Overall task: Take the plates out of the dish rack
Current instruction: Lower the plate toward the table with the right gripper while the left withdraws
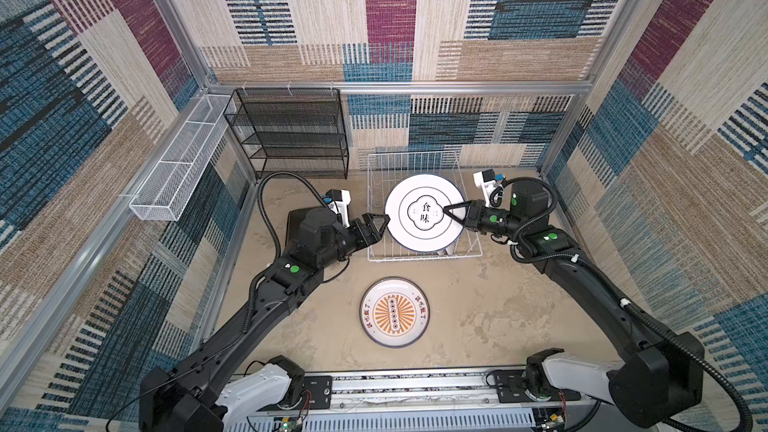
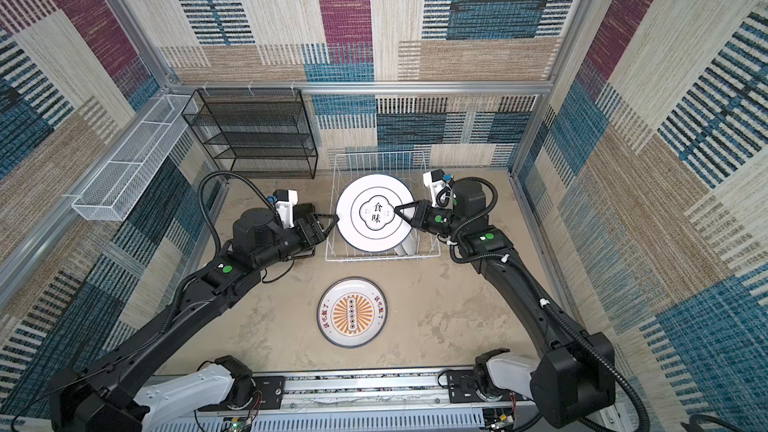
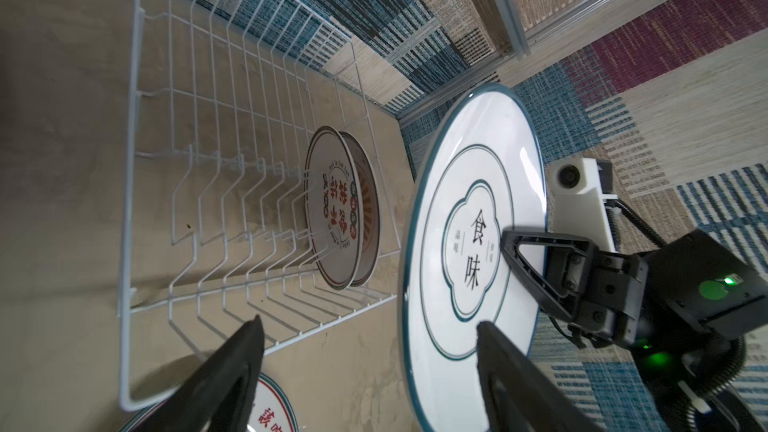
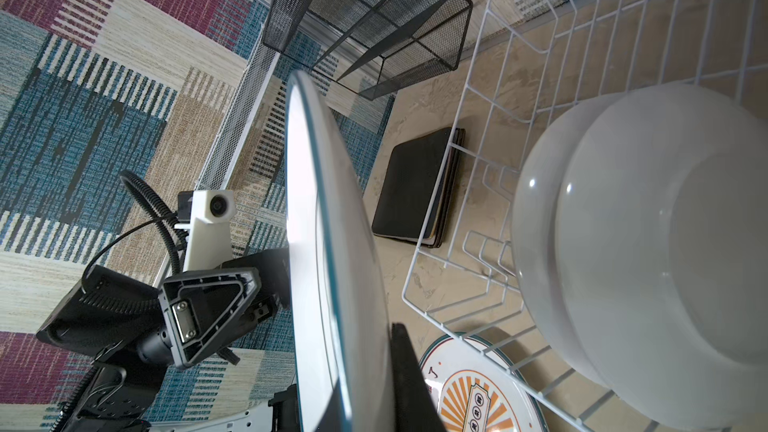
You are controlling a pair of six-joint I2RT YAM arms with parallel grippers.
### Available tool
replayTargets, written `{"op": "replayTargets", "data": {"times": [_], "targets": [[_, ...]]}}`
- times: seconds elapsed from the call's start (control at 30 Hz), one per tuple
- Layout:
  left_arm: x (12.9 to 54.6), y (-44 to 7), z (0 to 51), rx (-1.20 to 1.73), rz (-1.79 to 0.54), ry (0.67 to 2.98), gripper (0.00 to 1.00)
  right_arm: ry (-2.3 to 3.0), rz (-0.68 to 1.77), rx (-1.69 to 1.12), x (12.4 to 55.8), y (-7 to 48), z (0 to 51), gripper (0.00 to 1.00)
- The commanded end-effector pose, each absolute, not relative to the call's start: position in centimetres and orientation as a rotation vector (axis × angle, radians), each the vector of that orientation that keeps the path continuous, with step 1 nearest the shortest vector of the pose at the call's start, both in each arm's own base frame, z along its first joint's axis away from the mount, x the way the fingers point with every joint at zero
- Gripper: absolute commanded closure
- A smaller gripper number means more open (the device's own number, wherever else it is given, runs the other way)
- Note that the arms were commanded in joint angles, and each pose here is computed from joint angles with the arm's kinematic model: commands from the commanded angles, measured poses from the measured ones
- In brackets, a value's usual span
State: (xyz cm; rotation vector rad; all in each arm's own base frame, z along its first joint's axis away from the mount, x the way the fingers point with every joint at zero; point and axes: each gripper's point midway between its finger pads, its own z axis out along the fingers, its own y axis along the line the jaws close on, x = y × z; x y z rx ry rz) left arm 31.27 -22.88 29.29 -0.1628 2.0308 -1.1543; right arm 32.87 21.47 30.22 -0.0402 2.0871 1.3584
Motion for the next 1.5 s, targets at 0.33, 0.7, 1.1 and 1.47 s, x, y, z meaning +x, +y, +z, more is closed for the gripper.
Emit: {"op": "replayTargets", "data": {"times": [0.33,0.7,1.1,1.47], "targets": [[32.2,-27.5,30.3,-0.042,-1.457,1.994,0.48,2.070,1.487,-0.130,32.9,23.1,30.6,1.00],[31.8,-28.4,31.0,0.027,-1.536,1.959,0.81,2.093,1.537,-0.140,33.1,23.6,30.1,1.00],[31.8,-27.3,30.7,-0.014,-1.502,1.974,1.00,2.085,1.478,-0.125,33.6,23.2,30.3,0.72],[31.1,-25.7,30.7,-0.040,-1.437,2.017,1.00,1.911,1.083,-0.136,33.7,19.2,33.8,0.13]]}}
